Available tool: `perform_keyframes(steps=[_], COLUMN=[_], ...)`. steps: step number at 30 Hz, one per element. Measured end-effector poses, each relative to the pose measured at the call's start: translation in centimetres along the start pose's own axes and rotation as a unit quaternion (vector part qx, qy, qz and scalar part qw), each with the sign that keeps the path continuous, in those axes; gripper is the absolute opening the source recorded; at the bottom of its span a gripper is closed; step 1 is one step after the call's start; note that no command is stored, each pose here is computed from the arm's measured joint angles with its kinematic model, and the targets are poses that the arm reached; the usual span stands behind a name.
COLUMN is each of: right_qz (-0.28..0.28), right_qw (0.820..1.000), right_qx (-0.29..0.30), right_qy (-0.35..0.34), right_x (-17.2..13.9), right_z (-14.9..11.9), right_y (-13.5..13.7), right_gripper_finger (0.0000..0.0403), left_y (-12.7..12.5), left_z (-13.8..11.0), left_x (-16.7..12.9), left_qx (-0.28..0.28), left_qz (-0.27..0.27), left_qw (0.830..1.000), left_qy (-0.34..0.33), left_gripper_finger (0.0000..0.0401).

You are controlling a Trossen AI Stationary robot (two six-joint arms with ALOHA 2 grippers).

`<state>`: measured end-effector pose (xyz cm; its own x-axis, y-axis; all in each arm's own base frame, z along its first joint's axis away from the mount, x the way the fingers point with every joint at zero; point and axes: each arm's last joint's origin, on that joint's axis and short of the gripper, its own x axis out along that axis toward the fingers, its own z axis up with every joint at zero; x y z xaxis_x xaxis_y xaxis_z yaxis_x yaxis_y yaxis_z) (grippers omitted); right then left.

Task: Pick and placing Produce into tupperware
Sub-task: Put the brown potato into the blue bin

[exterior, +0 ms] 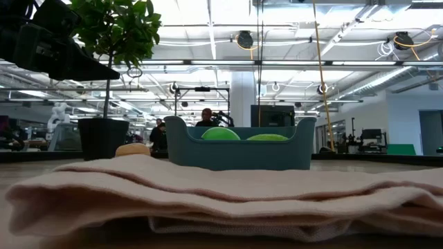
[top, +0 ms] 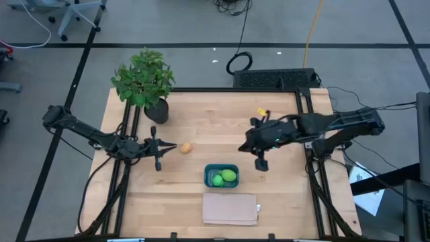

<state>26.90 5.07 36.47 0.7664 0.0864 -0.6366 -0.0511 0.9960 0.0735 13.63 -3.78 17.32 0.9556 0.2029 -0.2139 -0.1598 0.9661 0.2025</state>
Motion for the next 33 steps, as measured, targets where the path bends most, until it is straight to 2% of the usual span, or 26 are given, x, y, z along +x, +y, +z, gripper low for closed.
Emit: perform_keyframes(steps=[9,16,26,33], right_qz=[-0.018,-0.047,-0.022,-0.007], right_qw=[0.997,0.991,0.982,0.971], right_qx=[-0.005,0.012,0.007,0.010], right_qy=[-0.075,-0.123,-0.190,-0.237], right_x=[-5.9,-8.7,-9.2,-9.2], right_z=[-0.3,-2.9,-9.0,-12.1], right_y=[-0.6,-1.4,-2.2,-2.6], right_gripper_finger=[0.0000,0.0000,0.0000,0.0000], left_y=[0.0,0.0,0.0,0.0], left_z=[0.0,0.0,0.0,0.0], left_x=[0.0,0.0,0.0,0.0], left_qx=[0.000,0.000,0.000,0.000], left_qz=[0.000,0.000,0.000,0.001], left_qw=[1.000,1.000,1.000,1.000], left_qy=[0.000,0.000,0.000,0.000], left_gripper_finger=[0.0033,0.0033,0.0033,0.0033])
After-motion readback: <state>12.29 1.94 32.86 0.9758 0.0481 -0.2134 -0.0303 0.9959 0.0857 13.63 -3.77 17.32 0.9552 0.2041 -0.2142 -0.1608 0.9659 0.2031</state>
